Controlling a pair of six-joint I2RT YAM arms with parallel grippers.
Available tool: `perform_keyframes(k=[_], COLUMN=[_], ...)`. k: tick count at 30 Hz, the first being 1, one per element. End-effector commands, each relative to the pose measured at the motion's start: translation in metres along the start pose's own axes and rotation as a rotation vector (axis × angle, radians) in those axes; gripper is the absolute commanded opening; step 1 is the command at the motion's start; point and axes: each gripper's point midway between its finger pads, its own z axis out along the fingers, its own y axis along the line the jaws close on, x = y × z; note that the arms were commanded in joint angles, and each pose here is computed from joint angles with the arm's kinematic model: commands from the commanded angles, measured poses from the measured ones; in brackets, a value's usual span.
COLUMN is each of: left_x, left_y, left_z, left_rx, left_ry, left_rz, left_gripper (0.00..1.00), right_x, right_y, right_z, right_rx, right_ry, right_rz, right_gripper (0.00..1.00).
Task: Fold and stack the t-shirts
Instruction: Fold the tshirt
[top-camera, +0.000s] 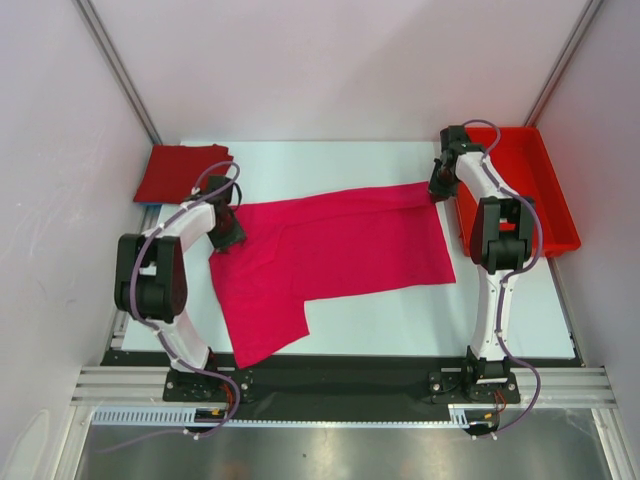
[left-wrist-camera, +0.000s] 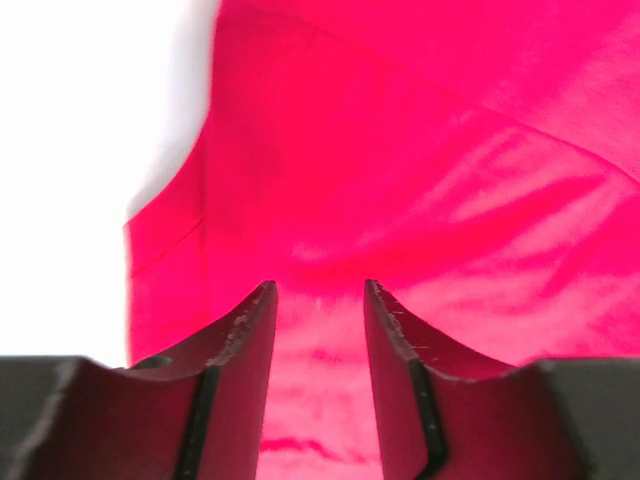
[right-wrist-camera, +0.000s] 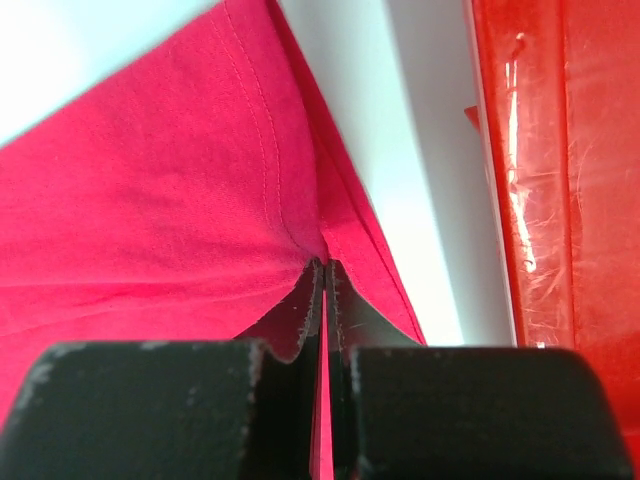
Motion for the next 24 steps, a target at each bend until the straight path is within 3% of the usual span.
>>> perform_keyframes(k=[1,11,24], left_x=[-0.010,0.054,0.089], left_y=[0.006,0.031,0.043], left_z=[-0.043,-0.036,-0.002], left_rx=[-0.029,-0.036,-0.102], left_ry=[-0.094,0.017,0.152], left_rz=[0.006,-0.117,-0.168], left_gripper=[0.47,0.41,0.41], right_x=[-0.010,-0.007,-0.014], right_y=[0.005,0.008,-0.010], right_z=[-0.005,-0.003,-0.011], right_rx=[-0.010,-0.024,0.067], right_ry=[-0.027,-0.017,-0.040], right_rz=[-0.018,-0.023,-0.032], right_gripper=[0.01,0.01,0.02])
